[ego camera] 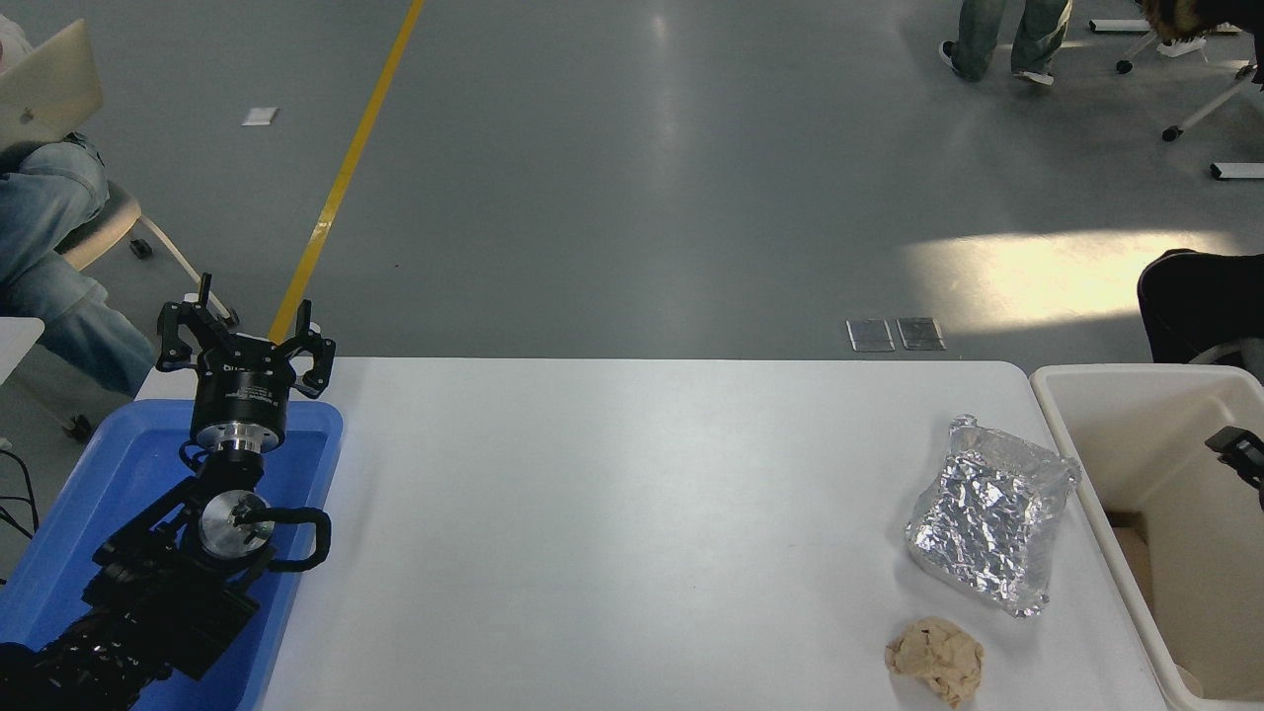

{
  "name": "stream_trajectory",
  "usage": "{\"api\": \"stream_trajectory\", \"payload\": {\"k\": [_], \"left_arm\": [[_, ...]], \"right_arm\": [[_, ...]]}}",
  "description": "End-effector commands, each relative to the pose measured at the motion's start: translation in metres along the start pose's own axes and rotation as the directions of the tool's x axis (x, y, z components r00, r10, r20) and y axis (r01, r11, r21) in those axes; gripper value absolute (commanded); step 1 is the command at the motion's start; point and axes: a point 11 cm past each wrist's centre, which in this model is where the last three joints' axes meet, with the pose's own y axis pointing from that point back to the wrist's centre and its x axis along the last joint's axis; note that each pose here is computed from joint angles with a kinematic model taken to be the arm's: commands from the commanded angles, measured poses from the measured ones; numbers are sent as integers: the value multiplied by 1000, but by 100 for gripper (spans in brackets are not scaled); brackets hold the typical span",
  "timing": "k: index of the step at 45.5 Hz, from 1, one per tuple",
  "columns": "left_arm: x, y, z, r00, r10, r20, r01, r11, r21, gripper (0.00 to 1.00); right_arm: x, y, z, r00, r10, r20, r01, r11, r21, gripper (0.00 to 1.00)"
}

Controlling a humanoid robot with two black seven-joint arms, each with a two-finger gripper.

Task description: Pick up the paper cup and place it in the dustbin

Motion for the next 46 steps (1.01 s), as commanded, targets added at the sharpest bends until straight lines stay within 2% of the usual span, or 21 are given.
{"api": "stream_trajectory", "payload": {"k": [1, 11, 25, 34, 46], "left_arm": [[0, 0, 1, 1000, -1, 2, 1, 1000, 0, 99], [0, 0, 0, 1000, -1, 1, 1, 1000, 1, 99], [0, 0, 0, 1000, -1, 2, 1, 1000, 1, 99], [0, 0, 0, 1000, -1, 2, 1, 1000, 1, 99], [0, 0, 1, 1000, -1, 2, 1, 1000, 0, 99]], "right_arm": [[7, 11, -13, 997, -52, -63, 53, 999, 15, 100], [42, 52, -39, 986, -94, -140, 108, 990, 96, 100], [71, 122, -98, 944, -73, -321, 149, 964, 222, 100], [65, 195, -147, 899, -92, -428, 248, 912, 326, 100], [59, 314, -192, 787, -38, -615, 351, 849, 396, 100]]}}
